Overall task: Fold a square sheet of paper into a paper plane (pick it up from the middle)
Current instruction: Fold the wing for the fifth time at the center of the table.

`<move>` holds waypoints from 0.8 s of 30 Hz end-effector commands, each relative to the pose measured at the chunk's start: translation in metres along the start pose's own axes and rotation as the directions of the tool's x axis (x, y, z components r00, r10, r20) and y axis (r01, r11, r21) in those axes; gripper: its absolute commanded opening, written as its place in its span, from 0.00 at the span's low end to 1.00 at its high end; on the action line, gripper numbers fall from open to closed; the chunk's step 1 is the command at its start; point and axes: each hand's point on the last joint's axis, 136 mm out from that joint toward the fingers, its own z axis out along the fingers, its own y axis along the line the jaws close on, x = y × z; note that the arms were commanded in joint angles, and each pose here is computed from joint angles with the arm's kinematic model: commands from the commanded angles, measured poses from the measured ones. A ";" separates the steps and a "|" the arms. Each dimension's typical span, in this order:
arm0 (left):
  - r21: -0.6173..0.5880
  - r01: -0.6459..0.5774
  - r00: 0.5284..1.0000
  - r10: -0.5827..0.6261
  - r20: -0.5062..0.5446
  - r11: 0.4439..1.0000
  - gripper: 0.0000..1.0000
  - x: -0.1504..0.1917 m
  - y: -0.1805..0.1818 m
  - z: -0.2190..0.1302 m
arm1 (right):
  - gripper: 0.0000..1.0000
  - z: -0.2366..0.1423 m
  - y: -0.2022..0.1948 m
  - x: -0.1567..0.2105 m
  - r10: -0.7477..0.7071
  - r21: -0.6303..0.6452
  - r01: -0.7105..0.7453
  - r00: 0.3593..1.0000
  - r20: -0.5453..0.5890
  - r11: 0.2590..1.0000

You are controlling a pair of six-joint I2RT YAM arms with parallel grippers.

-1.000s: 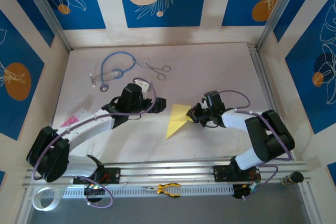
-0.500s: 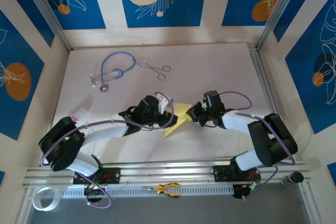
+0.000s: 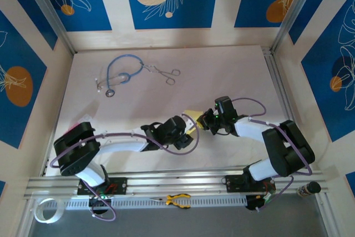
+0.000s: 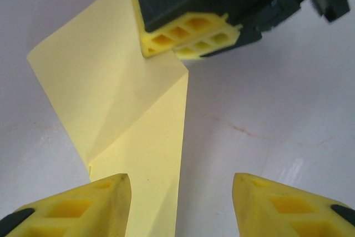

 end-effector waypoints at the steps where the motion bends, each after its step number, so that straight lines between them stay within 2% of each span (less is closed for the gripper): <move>1: -0.051 -0.081 0.996 0.079 -0.045 0.995 0.54 0.000 0.000 0.002 | 0.00 -0.005 0.004 0.001 0.014 -0.001 -0.014 1.000 0.012 1.000; 6: -0.100 -0.150 0.986 0.140 -0.093 0.984 0.58 0.009 -0.005 0.010 | 0.00 -0.005 0.005 0.000 0.020 -0.006 -0.020 1.000 0.007 1.000; 11: -0.150 -0.183 0.978 0.165 -0.126 0.972 0.58 0.011 -0.002 0.017 | 0.00 -0.005 0.006 0.001 0.030 -0.012 -0.030 1.000 0.002 0.999; 24: -0.241 -0.236 0.964 0.195 -0.180 0.941 0.47 0.013 0.010 0.025 | 0.00 -0.007 0.005 0.000 0.042 -0.014 -0.042 0.999 0.002 0.999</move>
